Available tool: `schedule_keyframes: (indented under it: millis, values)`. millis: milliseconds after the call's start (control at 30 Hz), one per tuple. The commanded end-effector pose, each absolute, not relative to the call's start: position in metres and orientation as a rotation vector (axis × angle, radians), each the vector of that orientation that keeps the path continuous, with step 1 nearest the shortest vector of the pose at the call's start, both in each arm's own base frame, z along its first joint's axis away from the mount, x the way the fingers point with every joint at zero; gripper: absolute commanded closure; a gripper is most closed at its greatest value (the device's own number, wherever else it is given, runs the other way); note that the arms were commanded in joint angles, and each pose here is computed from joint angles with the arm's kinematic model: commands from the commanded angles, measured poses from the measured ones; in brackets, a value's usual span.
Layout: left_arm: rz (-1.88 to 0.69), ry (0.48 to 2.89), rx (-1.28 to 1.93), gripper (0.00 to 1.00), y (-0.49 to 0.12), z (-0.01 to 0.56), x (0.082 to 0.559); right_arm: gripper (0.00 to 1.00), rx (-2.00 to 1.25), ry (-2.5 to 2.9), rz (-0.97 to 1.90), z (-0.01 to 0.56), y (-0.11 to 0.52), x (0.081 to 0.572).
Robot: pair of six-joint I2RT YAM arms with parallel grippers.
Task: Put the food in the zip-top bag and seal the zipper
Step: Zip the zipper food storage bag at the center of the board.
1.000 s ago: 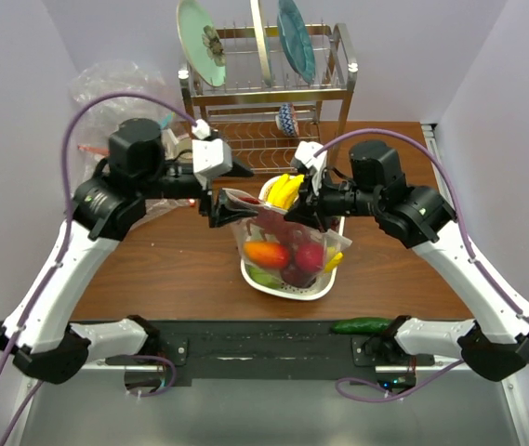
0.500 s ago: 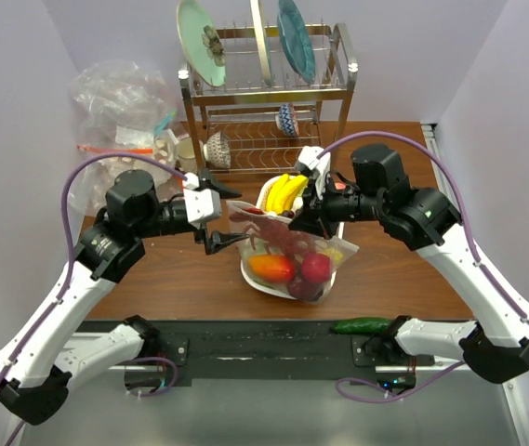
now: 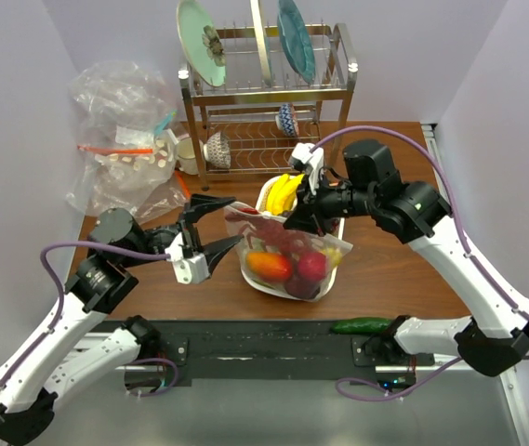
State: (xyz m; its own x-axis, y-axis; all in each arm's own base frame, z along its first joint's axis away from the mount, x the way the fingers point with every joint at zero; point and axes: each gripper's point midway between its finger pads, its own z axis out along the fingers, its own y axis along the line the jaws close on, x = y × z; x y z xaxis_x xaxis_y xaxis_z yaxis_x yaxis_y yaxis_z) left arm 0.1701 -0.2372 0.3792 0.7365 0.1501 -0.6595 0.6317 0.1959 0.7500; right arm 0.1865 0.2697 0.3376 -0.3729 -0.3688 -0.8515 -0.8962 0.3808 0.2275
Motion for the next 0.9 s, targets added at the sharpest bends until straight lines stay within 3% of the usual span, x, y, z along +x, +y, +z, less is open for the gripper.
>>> schedule_keyframes:
  millis: [0,300,867]
  values:
    - [-0.230,0.573,1.369,0.26,-0.238,0.399,0.178,1.00,-1.076,1.812,0.990,0.369,0.278,0.185]
    - [-0.172,0.579,1.448,0.28,-0.249,0.385,0.192,1.00,-1.073,1.809,1.011,0.374,0.282,0.186]
    - [-0.180,0.613,1.522,0.59,-0.260,0.370,0.200,1.00,-1.059,1.820,1.071,0.376,0.286,0.184]
